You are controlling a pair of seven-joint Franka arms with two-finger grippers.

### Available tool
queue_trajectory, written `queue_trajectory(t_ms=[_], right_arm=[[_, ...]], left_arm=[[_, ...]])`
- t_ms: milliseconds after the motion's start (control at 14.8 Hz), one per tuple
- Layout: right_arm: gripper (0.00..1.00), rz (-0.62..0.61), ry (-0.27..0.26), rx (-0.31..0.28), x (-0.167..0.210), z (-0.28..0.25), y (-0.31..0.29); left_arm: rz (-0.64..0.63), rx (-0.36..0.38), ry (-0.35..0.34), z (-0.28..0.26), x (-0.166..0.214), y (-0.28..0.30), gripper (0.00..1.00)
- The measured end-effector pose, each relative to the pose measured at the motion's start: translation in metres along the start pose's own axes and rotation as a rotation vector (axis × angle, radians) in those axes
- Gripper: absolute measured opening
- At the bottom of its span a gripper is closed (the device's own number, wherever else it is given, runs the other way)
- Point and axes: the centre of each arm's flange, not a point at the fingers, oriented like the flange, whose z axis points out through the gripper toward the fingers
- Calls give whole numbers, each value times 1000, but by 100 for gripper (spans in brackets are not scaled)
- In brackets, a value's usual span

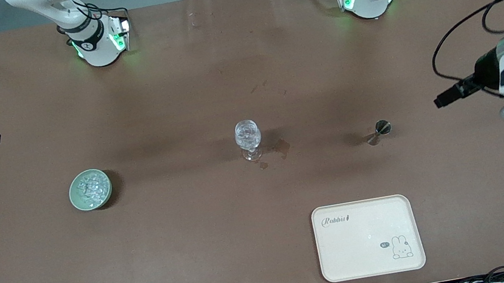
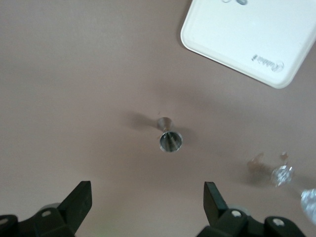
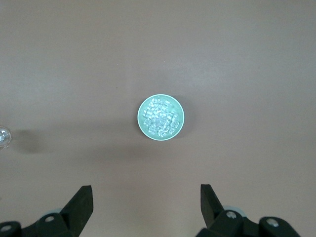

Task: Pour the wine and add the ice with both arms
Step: 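Move the right gripper toward the ice bowl while the left gripper nears the jigger, then grasp the jigger with the left gripper while the right gripper reaches the ice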

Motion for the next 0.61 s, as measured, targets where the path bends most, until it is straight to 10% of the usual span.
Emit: queue_trajectory(t_ms=[610], right_arm=[[97,6,45,-5,15,135,5]], left_arm=[[-432,-311,-342,181,91,-56,95]])
